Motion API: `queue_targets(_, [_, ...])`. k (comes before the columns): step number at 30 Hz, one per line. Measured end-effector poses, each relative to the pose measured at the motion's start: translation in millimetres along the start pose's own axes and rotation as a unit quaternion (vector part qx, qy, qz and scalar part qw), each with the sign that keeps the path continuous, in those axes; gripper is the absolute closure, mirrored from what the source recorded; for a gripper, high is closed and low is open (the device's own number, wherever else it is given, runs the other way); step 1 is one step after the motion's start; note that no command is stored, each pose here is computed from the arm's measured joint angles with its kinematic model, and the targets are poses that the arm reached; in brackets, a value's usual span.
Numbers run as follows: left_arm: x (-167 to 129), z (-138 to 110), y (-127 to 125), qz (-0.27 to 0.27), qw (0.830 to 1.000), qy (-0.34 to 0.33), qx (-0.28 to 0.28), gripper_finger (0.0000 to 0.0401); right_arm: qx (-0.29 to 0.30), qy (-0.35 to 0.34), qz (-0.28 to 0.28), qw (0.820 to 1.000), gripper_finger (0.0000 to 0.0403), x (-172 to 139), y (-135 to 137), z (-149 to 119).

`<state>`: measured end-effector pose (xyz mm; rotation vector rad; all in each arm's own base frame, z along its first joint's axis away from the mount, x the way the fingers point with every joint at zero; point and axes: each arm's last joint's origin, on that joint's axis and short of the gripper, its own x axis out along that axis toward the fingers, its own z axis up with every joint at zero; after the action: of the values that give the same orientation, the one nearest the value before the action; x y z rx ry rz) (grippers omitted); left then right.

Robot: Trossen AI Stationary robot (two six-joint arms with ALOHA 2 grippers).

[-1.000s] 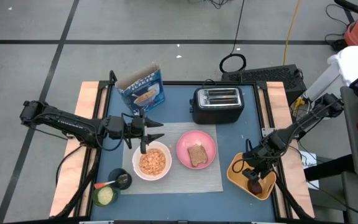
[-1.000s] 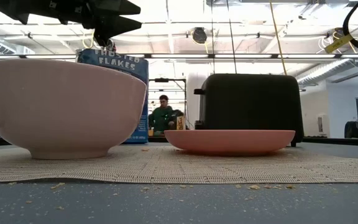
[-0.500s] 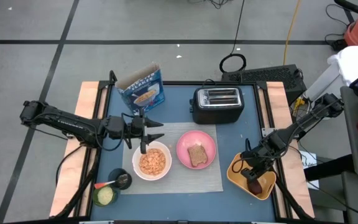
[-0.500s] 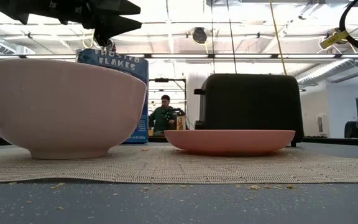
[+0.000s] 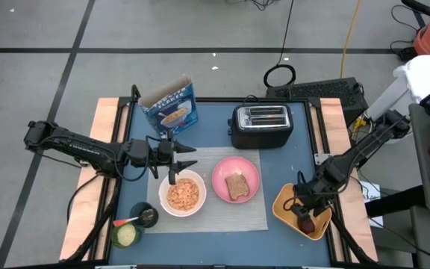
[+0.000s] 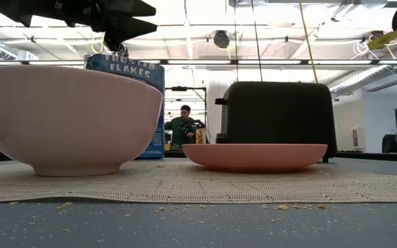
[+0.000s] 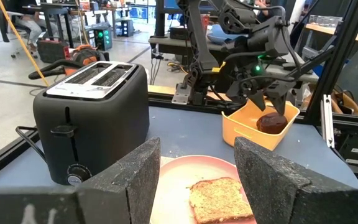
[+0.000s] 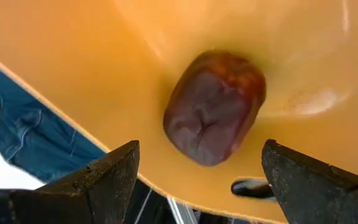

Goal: Arrange a breakfast setting
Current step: Put the apple on the mat

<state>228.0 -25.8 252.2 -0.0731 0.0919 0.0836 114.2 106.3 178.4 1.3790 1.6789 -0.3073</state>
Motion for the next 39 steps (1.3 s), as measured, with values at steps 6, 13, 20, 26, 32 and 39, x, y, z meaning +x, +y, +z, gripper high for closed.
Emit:
queue_targets(6, [0.0, 0.0, 0.0, 0.0, 1.0, 0.0, 0.0, 0.019, 0.012, -0.021, -0.018, 1.0, 0.0078, 8.6, 0.7, 1.5])
queue_targets(13, [0.0, 0.0, 0.0, 0.0, 1.0, 0.0, 0.0, 0.019, 0.017, -0.025, -0.046, 0.998, 0.0078, 20.5, 1.9, 3.9])
queue_targets(20, [0.0, 0.0, 0.0, 0.0, 1.0, 0.0, 0.0, 0.019, 0.021, -0.03, -0.065, 0.997, 0.0078, 28.6, 2.9, 7.7])
queue_targets(26, [0.0, 0.0, 0.0, 0.0, 1.0, 0.0, 0.0, 0.019, 0.012, -0.03, -0.065, 0.997, 0.0086, 30.8, 4.1, 8.5])
queue_targets(32, [0.0, 0.0, 0.0, 0.0, 1.0, 0.0, 0.0, 0.019, 0.011, -0.029, -0.063, 0.998, 0.0133, 30.8, 4.6, 8.3])
queue_targets(39, [0.0, 0.0, 0.0, 0.0, 1.0, 0.0, 0.0, 0.019, 0.011, -0.028, -0.063, 0.998, 0.0188, 30.8, 4.6, 8.3])
